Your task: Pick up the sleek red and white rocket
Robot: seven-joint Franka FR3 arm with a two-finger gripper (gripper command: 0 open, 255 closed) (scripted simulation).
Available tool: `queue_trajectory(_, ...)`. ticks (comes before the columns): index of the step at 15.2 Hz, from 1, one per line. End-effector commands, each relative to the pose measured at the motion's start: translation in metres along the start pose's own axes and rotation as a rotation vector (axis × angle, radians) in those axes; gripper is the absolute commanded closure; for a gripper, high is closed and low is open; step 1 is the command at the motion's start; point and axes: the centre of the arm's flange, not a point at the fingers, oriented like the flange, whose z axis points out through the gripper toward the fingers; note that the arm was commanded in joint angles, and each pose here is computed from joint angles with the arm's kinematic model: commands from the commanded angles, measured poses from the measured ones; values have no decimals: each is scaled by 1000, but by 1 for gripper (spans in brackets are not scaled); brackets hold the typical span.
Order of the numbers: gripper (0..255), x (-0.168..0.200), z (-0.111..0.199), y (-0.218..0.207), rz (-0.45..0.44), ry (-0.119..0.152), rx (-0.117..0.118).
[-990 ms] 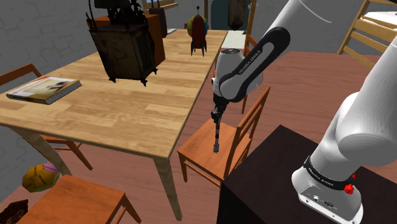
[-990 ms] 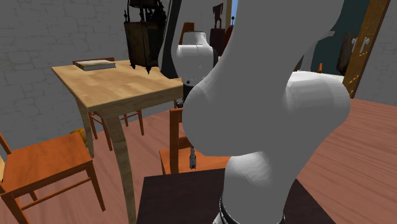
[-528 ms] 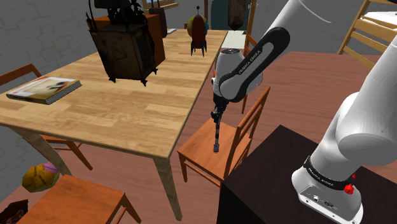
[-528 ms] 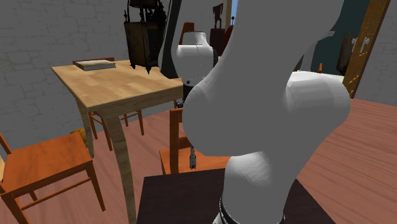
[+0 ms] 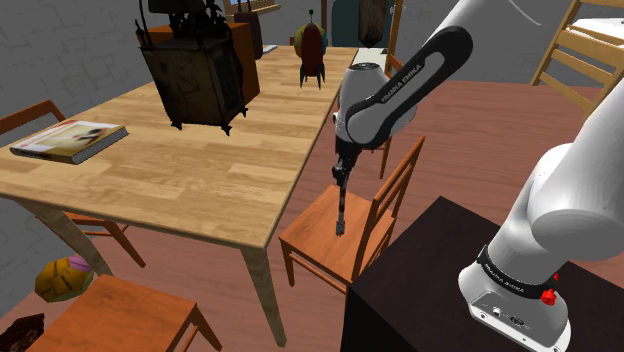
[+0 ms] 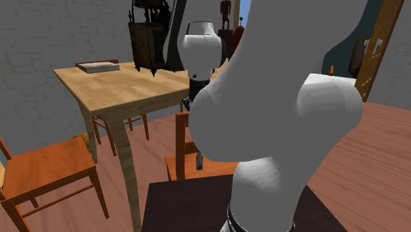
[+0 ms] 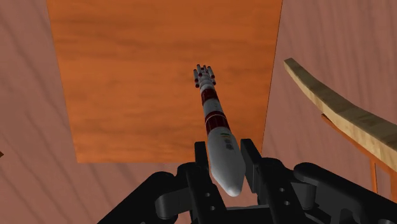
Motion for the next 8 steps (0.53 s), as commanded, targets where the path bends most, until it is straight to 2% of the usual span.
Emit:
queue_trajectory(1,255,1,-11,0,0,-1,0)
queue_trajectory(8,255,4,-47,-1,0,-1,0)
